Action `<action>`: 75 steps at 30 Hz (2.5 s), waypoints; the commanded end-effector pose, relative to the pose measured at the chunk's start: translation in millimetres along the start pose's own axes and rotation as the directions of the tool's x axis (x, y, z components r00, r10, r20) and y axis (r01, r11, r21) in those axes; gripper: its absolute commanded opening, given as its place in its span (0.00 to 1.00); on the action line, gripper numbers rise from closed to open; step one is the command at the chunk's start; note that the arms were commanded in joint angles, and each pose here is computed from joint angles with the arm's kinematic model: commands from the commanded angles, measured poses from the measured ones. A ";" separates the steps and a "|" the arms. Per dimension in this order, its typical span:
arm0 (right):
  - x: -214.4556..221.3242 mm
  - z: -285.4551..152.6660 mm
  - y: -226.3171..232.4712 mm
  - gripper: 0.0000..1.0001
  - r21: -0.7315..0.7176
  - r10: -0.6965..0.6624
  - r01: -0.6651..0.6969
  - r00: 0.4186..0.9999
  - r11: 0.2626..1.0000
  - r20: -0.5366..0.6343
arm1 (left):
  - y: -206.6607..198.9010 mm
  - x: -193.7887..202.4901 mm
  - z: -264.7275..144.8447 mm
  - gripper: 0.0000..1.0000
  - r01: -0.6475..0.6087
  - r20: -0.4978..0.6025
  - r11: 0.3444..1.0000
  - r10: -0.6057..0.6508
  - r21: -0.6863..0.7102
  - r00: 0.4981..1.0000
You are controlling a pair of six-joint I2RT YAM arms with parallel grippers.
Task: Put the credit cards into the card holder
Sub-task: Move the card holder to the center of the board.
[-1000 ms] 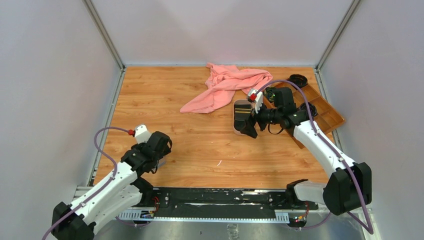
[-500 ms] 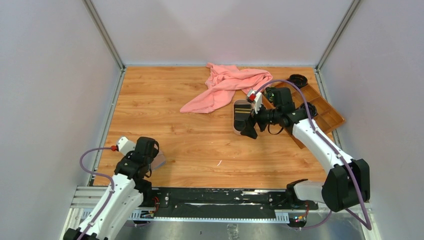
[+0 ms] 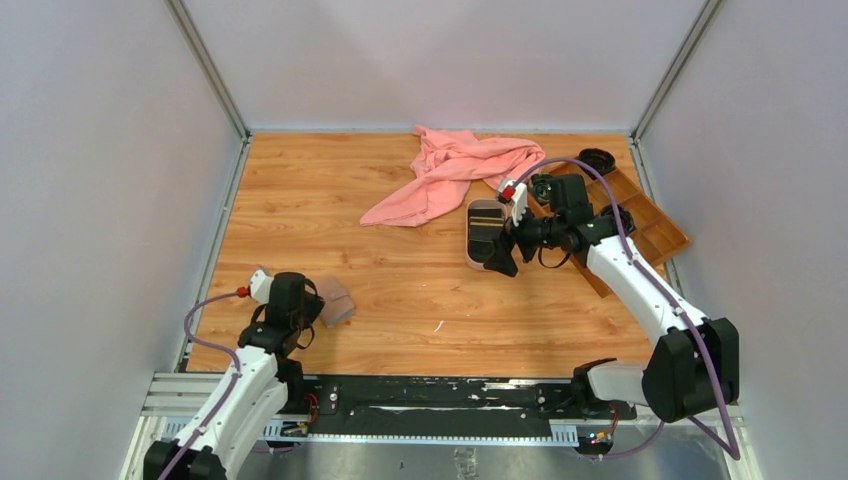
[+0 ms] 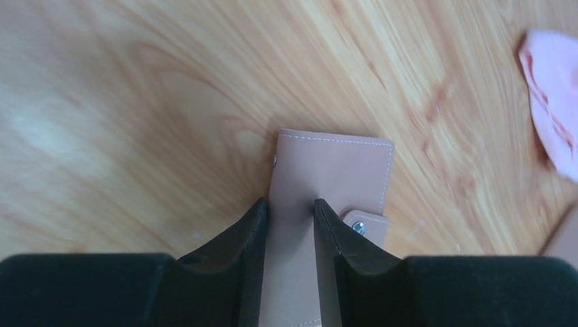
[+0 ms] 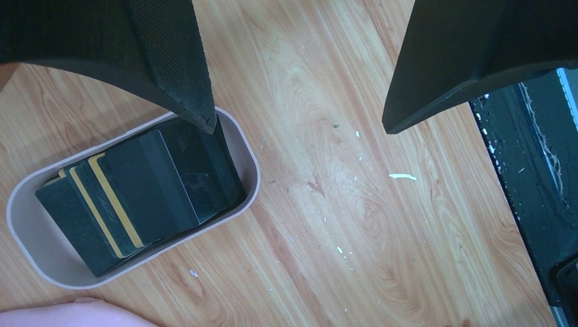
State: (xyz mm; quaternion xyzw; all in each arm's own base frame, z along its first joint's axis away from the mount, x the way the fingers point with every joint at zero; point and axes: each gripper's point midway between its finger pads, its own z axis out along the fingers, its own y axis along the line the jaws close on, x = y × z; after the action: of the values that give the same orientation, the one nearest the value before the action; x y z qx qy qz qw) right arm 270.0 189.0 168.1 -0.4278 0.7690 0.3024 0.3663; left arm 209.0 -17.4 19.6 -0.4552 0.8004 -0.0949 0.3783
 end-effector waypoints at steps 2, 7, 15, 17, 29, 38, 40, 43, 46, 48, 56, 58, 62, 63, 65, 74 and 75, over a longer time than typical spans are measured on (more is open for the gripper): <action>-4.3 -8.0 3.2 0.96 -0.031 -0.038 0.039 0.999 0.999 0.017 | -21.5 47.4 -4.5 0.25 -0.100 -0.227 0.976 0.144 0.195 0.963; -0.8 -7.9 26.0 0.96 -0.158 -0.111 0.118 0.992 0.980 0.053 | -46.6 71.7 -16.3 0.19 -0.155 -0.279 0.918 0.267 0.365 0.923; 23.6 -0.5 72.6 0.93 -0.344 -0.295 0.330 0.943 0.879 0.151 | -81.5 121.2 -44.2 0.15 -0.289 -0.255 0.814 0.460 0.503 0.850; 36.7 2.6 82.2 0.92 -0.374 -0.360 0.401 0.916 0.836 0.177 | -89.6 134.5 -50.9 0.15 -0.306 -0.250 0.793 0.488 0.527 0.836; 75.5 22.8 100.7 0.90 -0.446 -0.488 0.485 0.865 0.752 0.116 | -125.0 206.6 -74.7 0.09 -0.357 -0.258 0.735 0.578 0.576 0.774; 94.7 49.9 104.2 0.68 -0.468 -0.512 0.456 0.859 0.757 0.008 | -132.9 224.7 -81.4 0.06 -0.334 -0.269 0.738 0.567 0.587 0.779; 98.4 57.2 110.6 0.62 -0.484 -0.530 0.457 0.848 0.746 -0.015 | -132.7 225.2 -82.7 0.06 -0.329 -0.270 0.739 0.562 0.587 0.782; 99.1 70.6 114.0 0.58 -0.465 -0.536 0.452 0.842 0.761 -0.061 | -131.4 224.3 -83.6 0.05 -0.310 -0.274 0.749 0.543 0.586 0.794; 101.2 79.9 118.9 0.58 -0.464 -0.534 0.433 0.839 0.773 -0.107 | -130.7 223.1 -84.9 0.04 -0.277 -0.288 0.761 0.515 0.586 0.807; 101.2 85.3 121.2 0.58 -0.460 -0.509 0.399 0.849 0.793 -0.142 | -131.7 222.8 -86.6 0.04 -0.258 -0.295 0.764 0.502 0.591 0.813; 114.5 101.4 124.4 0.56 -0.450 -0.482 0.336 0.836 0.828 -0.262 | -135.5 223.4 -90.8 0.01 -0.224 -0.304 0.765 0.481 0.603 0.822; 116.7 105.1 123.8 0.56 -0.439 -0.486 0.339 0.827 0.832 -0.282 | -135.2 224.4 -92.1 0.01 -0.224 -0.306 0.763 0.484 0.606 0.820; 129.0 111.1 118.2 0.53 -0.419 -0.511 0.358 0.788 0.834 -0.343 | -133.7 224.5 -92.8 0.00 -0.222 -0.306 0.763 0.483 0.607 0.820; 130.8 111.9 117.4 0.51 -0.415 -0.516 0.363 0.780 0.834 -0.354 | -133.8 223.6 -93.4 0.00 -0.219 -0.306 0.763 0.480 0.608 0.822; 134.2 112.8 115.7 0.44 -0.411 -0.529 0.376 0.764 0.830 -0.370 | -132.4 220.8 -93.6 0.00 -0.215 -0.302 0.763 0.474 0.609 0.827; 132.3 113.0 110.9 0.08 -0.390 -0.543 0.399 0.736 0.830 -0.403 | -125.0 207.2 -95.8 0.01 -0.196 -0.285 0.759 0.452 0.621 0.845; 126.9 112.2 112.9 0.07 -0.393 -0.537 0.392 0.747 0.832 -0.393 | -124.8 206.9 -96.5 0.02 -0.199 -0.283 0.754 0.457 0.626 0.843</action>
State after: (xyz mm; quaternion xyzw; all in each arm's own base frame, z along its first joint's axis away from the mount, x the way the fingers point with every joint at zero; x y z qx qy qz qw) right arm 158.3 289.0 35.2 -0.7156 0.6308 0.2266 0.1966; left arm 159.2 -273.8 33.8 -0.1371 0.8744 -0.3492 0.3077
